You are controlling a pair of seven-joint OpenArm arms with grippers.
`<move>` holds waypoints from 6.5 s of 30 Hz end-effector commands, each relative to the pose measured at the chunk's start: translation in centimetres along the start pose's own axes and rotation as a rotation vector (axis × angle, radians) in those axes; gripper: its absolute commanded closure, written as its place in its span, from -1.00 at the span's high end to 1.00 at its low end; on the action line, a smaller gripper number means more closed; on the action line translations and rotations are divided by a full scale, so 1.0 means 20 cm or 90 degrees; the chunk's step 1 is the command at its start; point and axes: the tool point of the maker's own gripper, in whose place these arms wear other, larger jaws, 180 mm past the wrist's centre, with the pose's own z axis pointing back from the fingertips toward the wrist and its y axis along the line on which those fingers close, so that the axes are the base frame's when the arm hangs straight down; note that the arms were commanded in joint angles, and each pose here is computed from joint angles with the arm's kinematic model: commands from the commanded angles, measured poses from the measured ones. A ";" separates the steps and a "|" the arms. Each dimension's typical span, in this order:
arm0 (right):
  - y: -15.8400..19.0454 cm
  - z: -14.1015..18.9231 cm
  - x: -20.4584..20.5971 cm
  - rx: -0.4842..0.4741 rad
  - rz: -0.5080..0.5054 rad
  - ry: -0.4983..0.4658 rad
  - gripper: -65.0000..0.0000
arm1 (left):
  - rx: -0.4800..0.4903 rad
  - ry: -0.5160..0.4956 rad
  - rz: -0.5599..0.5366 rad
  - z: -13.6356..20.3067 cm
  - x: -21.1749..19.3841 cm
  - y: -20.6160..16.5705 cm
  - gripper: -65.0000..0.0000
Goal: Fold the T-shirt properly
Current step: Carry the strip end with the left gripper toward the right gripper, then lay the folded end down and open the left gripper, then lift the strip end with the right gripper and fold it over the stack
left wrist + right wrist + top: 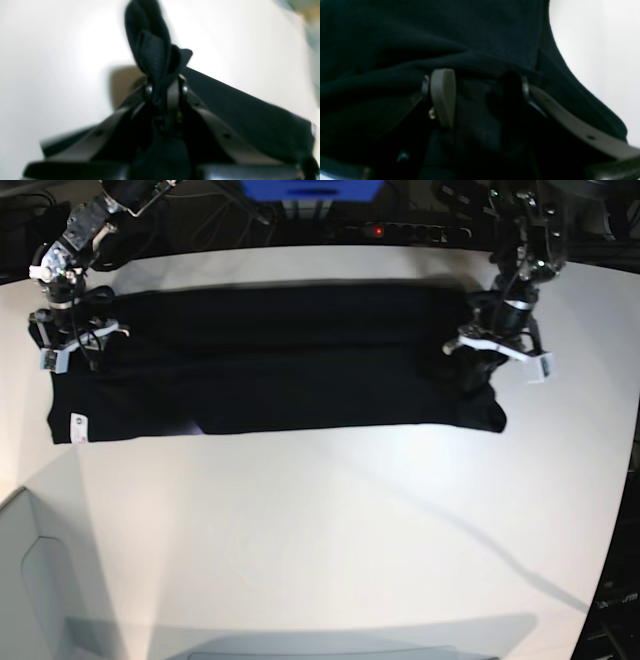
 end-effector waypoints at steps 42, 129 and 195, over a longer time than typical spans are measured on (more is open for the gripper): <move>0.03 -0.01 -0.02 0.003 0.001 0.023 0.02 | -0.256 0.187 -0.214 -0.54 -0.72 -1.39 -1.00; -0.15 -0.20 0.36 -0.003 0.022 -0.042 0.14 | -0.137 0.126 -0.224 -0.50 -0.40 -0.61 -0.24; 1.55 0.35 0.44 0.483 0.199 -0.185 -1.00 | -0.095 0.080 -0.207 -0.39 -0.24 -0.47 -0.24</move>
